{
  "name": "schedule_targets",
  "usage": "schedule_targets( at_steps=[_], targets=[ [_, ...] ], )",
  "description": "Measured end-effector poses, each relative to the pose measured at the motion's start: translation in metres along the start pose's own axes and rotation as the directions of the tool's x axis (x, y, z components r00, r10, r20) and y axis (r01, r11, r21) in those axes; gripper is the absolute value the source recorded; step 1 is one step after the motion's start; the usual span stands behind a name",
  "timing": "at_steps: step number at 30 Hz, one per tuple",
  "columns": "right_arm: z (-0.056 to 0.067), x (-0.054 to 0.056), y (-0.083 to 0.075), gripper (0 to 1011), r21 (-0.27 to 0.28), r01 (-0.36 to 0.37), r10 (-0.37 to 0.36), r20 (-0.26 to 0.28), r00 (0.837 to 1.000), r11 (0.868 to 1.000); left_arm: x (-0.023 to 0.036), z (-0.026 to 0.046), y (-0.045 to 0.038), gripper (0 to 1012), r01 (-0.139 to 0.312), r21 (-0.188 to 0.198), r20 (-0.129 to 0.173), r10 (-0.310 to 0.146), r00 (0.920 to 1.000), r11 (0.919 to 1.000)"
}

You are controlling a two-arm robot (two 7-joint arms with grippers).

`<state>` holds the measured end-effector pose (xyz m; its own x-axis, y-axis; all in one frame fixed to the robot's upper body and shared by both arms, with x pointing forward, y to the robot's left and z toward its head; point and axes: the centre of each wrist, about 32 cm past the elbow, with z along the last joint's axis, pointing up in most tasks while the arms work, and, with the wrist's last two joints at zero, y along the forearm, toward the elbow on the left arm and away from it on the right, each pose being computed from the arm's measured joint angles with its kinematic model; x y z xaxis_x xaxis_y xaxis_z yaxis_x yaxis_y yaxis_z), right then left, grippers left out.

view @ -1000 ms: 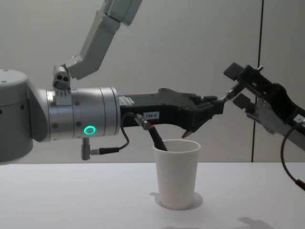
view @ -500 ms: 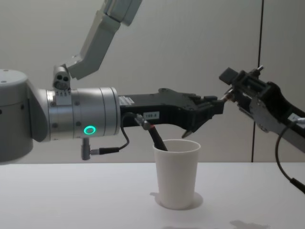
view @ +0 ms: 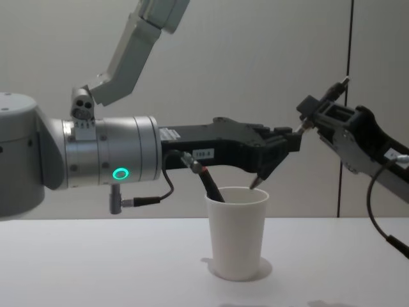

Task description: Place the pen into the pen holder.

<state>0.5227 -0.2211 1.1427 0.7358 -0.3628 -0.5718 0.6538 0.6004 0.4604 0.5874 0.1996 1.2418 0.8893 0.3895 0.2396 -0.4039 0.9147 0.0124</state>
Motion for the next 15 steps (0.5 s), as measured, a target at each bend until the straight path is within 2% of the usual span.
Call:
schedule_targets(
  at_steps=[15],
  targets=[
    [0.003,-0.0002,0.0006,151,0.01,-0.005,0.005,0.012,1.0,1.0,0.0,0.0003,0.0,142,0.0,0.0,0.001,0.0,1.0,1.0]
  ],
)
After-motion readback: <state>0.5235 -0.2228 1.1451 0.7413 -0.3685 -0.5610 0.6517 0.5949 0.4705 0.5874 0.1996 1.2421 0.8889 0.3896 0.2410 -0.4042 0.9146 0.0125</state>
